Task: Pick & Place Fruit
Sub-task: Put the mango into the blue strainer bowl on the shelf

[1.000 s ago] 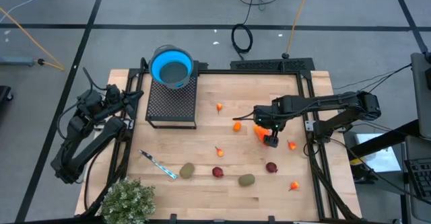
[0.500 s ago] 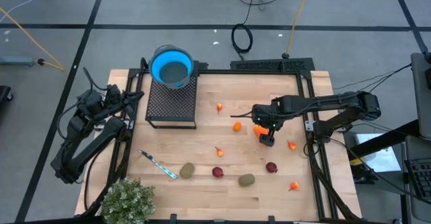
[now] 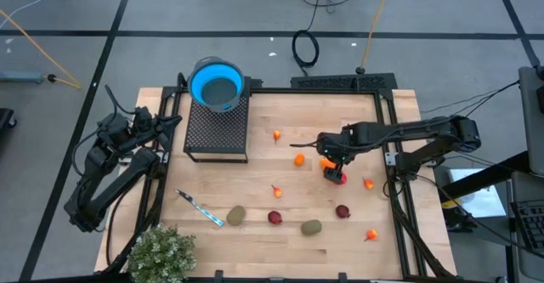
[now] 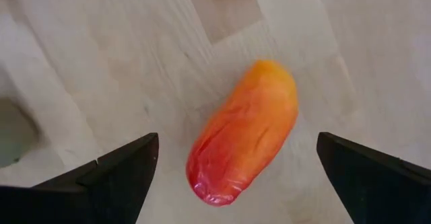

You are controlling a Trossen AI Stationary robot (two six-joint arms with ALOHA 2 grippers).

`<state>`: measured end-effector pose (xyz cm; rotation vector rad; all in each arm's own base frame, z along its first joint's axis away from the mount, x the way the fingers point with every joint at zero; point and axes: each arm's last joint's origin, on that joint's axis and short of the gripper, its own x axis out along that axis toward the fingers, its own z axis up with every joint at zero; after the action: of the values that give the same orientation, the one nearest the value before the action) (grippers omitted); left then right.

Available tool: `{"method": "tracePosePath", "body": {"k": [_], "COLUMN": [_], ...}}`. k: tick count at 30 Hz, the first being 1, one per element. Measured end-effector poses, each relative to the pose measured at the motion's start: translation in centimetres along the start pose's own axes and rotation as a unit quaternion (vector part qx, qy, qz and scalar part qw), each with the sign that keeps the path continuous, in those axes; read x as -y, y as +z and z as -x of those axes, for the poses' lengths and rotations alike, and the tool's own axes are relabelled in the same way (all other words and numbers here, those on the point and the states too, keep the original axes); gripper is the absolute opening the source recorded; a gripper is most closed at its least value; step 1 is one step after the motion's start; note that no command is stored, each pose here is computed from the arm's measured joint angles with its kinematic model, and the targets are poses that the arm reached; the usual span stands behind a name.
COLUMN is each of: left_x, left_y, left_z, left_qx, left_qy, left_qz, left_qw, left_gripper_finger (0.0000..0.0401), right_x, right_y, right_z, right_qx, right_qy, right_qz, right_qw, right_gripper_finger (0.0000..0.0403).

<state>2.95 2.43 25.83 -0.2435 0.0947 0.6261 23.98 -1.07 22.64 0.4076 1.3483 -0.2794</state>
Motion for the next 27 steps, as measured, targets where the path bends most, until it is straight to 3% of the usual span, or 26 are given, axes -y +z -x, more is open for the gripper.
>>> {"method": "tracePosePath", "body": {"k": [13,27], "left_x": [0.0,0.0], "left_y": [0.0,0.0], "left_z": [0.0,0.0], "left_qx": [0.000,0.000], "left_qy": [0.000,0.000], "left_qz": [0.000,0.000], "left_qw": [1.000,1.000], "left_gripper_finger": [0.0024,0.0024], "right_x": [1.4,1.9], "right_y": [-2.2,-3.3], "right_z": [-5.6,-6.9], "right_qx": [0.030,0.019], "right_qy": [-0.015,-0.017], "right_qz": [-0.027,-0.029], "right_qw": [0.999,0.999], "right_gripper_finger": [0.0396,0.0394]}}
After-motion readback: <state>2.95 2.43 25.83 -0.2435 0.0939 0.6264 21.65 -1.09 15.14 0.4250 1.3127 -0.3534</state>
